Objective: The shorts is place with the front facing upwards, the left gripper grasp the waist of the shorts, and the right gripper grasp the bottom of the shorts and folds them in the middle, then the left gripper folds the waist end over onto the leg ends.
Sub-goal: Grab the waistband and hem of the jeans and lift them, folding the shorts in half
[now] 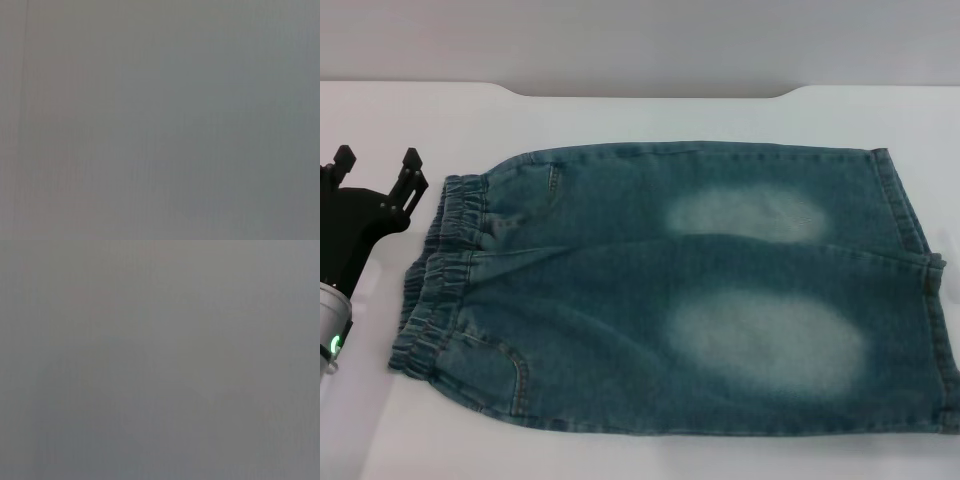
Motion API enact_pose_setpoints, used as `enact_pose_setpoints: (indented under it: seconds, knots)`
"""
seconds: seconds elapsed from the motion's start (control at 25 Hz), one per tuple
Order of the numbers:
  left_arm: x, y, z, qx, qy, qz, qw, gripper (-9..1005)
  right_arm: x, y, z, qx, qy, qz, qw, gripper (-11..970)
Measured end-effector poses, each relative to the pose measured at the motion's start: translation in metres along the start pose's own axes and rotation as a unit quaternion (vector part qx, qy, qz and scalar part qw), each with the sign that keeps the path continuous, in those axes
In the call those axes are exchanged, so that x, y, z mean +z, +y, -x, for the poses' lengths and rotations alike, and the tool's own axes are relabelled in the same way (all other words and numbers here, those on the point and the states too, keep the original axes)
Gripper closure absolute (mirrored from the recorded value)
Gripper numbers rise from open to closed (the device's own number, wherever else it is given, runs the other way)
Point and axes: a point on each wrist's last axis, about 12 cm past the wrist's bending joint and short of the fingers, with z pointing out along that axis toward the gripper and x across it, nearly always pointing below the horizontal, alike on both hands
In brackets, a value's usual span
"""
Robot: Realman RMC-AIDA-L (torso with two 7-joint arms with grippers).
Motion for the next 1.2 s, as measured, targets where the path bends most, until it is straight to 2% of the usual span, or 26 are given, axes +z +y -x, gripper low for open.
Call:
enact_pose_setpoints:
  seconds: [0.48,0.72,0.88,1.0,1.04,1.08,1.12,1.16,1.2]
  knots:
    - [0.001,0.000,-0.002,-0.001,0.012,0.000,1.000,209,0.003,0.002,-0.002,0.003,0.009,0.005,1.000,292]
    - [0.010,-0.009,0.001,-0.002,0.019,-0.019,1.000,216,0.015,0.004,-0.001,0.018,0.017,0.019,1.000,293]
    - [0.021,-0.017,0.016,-0.004,0.025,-0.044,0.999,221,0.032,-0.002,0.008,0.058,0.048,0.045,0.996,294]
    - [0.025,-0.019,0.022,0.002,0.030,-0.048,0.998,224,0.051,-0.002,0.025,0.052,0.076,0.050,0.994,295]
    - [0.029,-0.024,0.030,0.009,0.040,-0.052,0.998,225,0.059,0.000,0.033,0.048,0.091,0.044,0.994,295]
    - [0.040,-0.030,0.055,0.028,0.073,-0.048,0.996,226,0.068,0.000,0.041,0.042,0.107,0.036,0.993,295]
    - [0.045,-0.032,0.066,0.033,0.085,-0.045,0.995,227,0.080,0.002,0.053,0.037,0.120,0.031,0.992,295]
    - [0.048,-0.033,0.077,0.044,0.111,-0.042,0.992,228,0.090,0.000,0.062,0.033,0.142,0.023,0.989,295]
    - [0.048,-0.033,0.077,0.044,0.111,-0.042,0.992,230,0.100,-0.002,0.072,0.029,0.165,0.016,0.986,295]
